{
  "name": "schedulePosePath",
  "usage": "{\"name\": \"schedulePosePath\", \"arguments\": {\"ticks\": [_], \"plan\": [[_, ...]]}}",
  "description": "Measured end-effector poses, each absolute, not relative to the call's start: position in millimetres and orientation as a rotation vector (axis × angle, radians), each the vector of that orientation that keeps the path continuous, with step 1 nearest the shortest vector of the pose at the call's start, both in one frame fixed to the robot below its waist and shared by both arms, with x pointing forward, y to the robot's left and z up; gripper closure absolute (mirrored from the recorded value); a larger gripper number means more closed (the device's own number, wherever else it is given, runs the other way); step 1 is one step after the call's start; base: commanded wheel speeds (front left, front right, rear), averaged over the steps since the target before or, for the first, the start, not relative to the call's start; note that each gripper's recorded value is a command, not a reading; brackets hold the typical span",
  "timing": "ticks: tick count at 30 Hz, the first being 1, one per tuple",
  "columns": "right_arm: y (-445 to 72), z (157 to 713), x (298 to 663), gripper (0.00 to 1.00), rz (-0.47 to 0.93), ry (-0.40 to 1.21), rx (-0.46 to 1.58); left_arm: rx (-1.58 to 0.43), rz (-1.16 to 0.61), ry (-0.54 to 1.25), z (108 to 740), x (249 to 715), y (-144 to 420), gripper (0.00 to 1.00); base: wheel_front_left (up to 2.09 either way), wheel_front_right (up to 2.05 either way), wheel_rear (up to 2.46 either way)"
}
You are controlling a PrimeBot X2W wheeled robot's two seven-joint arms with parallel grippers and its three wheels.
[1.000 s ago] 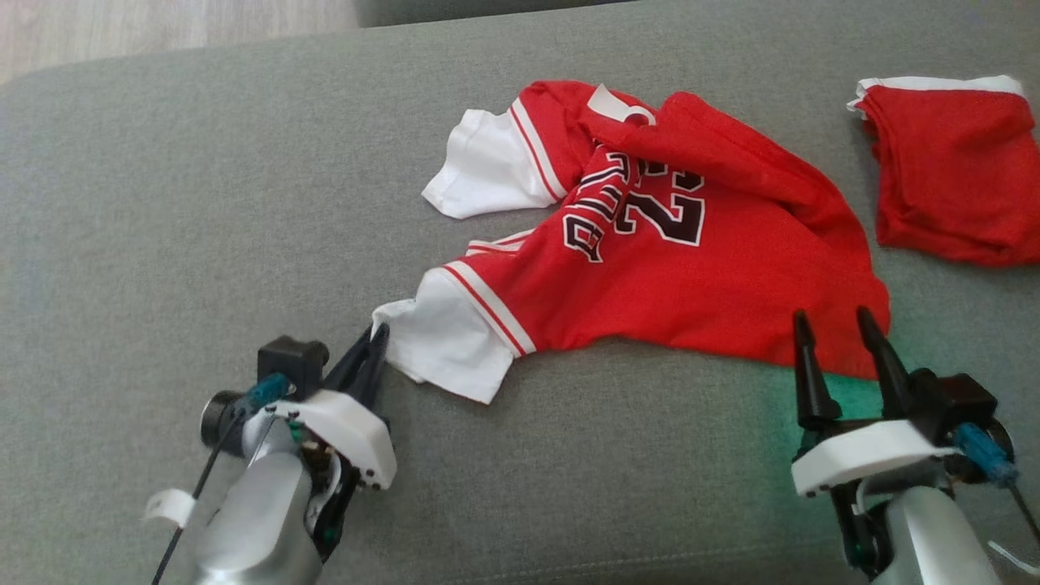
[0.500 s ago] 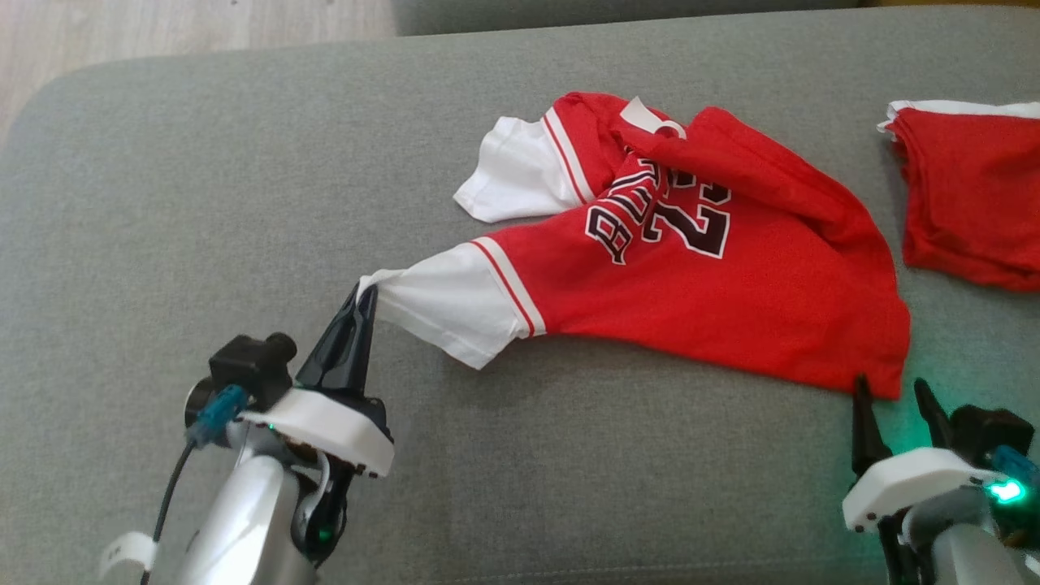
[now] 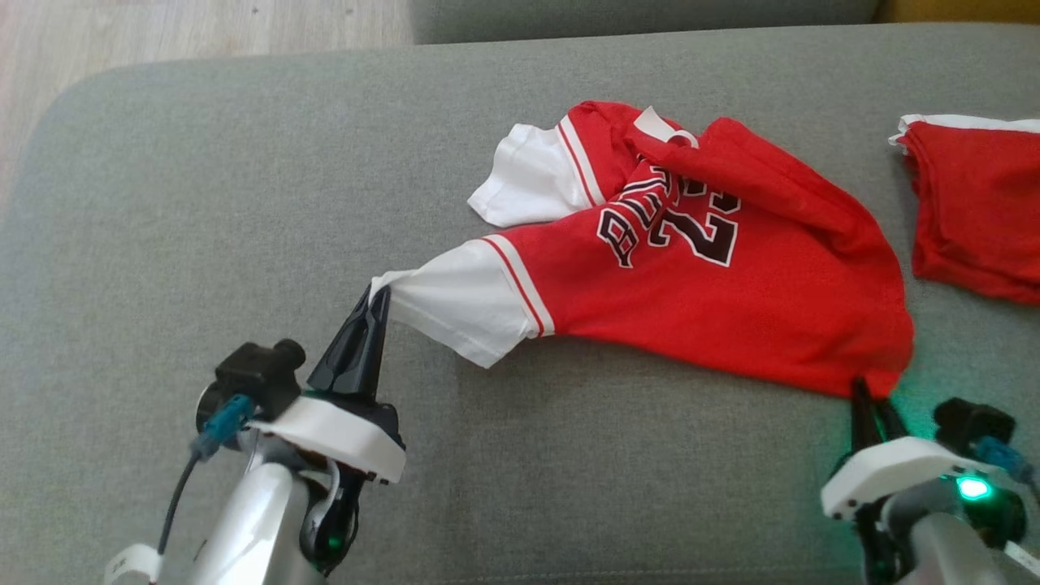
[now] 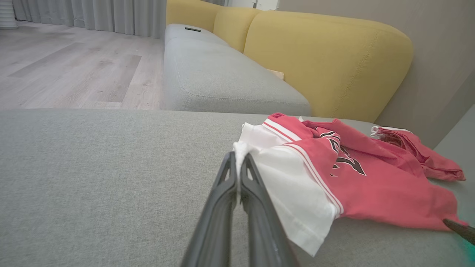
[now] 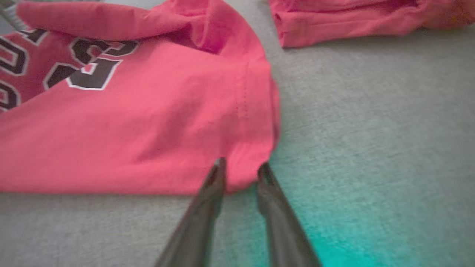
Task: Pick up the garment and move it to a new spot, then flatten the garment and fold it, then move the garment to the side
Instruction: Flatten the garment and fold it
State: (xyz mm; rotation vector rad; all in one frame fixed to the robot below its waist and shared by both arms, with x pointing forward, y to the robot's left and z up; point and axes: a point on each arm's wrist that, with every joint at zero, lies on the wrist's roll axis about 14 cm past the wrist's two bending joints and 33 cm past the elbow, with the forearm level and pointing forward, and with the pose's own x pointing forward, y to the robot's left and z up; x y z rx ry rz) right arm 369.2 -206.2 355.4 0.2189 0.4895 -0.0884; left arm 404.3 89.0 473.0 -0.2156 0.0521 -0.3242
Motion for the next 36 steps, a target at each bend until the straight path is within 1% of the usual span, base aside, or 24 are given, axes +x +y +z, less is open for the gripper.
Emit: {"name": "schedulePosePath", "arguments": {"ticks": [3,6,9,15,16,17,18,19,23,26,29,33,36], "plan": [[-195,362,372,1.00,-0.052,0.458,0.220,-0.236,-0.316,0.039,478,404,91,1.00,0.00,0.00,0.00],[-186,381,381,1.00,-0.018,0.385,0.225,-0.269,-0.301,0.010,488,405,95,1.00,0.00,0.00,0.00],[-175,413,396,1.00,0.031,0.281,0.213,-0.317,-0.291,-0.018,499,405,97,1.00,0.00,0.00,0.00],[-148,503,425,1.00,0.164,0.041,0.150,-0.383,-0.294,-0.108,534,412,105,1.00,0.00,0.00,0.00],[-148,503,425,1.00,0.164,0.041,0.150,-0.383,-0.294,-0.108,534,412,105,1.00,0.00,0.00,0.00],[-146,522,429,1.00,0.185,-0.006,0.134,-0.387,-0.299,-0.139,546,415,107,1.00,0.00,0.00,0.00],[-143,561,436,1.00,0.221,-0.104,0.108,-0.380,-0.312,-0.228,579,423,111,1.00,0.00,0.00,0.00],[-143,561,436,1.00,0.221,-0.104,0.108,-0.380,-0.312,-0.228,579,423,111,1.00,0.00,0.00,0.00],[-139,641,441,1.00,0.271,-0.305,0.062,-0.389,-0.316,-0.420,651,432,125,1.00,0.00,0.00,0.00],[-131,685,435,1.00,0.306,-0.415,0.033,-0.398,-0.303,-0.550,697,426,139,1.00,0.00,0.00,0.00],[-124,711,428,1.00,0.336,-0.471,0.006,-0.396,-0.287,-0.648,733,415,150,1.00,0.00,0.00,0.00],[-116,730,420,1.00,0.354,-0.508,-0.005,-0.365,-0.274,-0.730,769,397,161,1.00,0.00,0.00,0.00],[-118,735,421,1.00,0.333,-0.512,0.006,-0.349,-0.268,-0.738,777,394,165,1.00,0.00,0.00,0.00]]}}
